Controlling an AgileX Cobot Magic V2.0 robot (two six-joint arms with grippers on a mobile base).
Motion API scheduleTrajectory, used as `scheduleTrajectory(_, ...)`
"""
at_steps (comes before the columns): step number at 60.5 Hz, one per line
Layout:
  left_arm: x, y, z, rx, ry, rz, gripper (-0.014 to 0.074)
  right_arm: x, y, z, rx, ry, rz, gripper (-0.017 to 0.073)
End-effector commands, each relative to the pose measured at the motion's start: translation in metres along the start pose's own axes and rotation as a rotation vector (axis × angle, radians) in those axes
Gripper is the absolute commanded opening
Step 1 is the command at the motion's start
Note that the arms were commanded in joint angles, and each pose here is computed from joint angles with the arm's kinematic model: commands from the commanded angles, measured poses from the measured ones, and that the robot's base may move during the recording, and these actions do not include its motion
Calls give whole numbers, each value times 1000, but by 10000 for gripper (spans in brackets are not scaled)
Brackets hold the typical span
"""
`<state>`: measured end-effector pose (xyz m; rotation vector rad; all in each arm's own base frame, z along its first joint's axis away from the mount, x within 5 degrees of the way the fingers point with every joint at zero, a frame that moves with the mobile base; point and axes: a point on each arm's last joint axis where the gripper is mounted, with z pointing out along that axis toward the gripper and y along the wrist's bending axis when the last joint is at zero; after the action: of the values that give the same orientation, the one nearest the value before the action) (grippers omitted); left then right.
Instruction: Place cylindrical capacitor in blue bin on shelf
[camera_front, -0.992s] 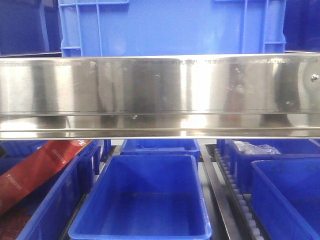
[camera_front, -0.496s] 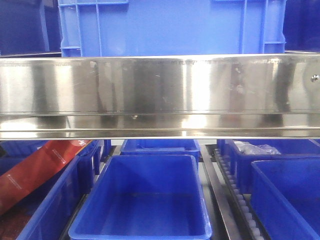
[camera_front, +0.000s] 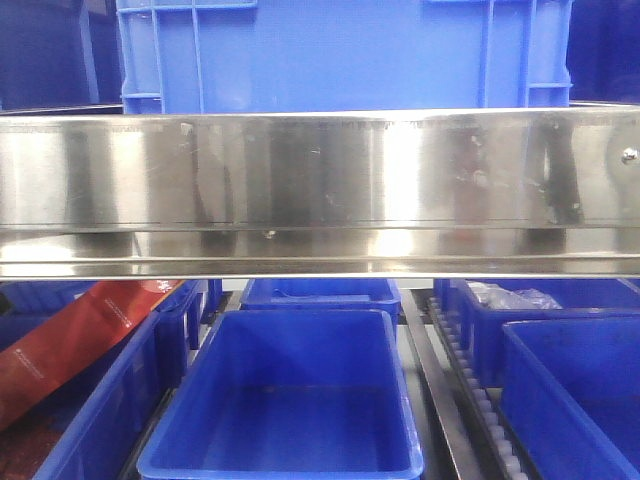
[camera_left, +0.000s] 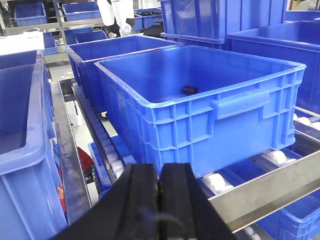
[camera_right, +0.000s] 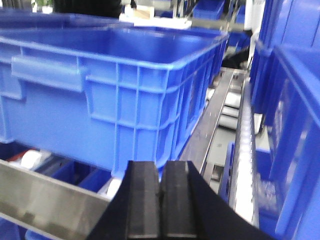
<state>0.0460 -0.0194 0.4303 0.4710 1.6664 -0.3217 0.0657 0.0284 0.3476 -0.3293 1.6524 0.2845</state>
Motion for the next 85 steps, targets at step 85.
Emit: scheduleTrajectory(85,199,4,29,-412,-222,-44,-111,-5,-2,-1,21,-61,-11,-162)
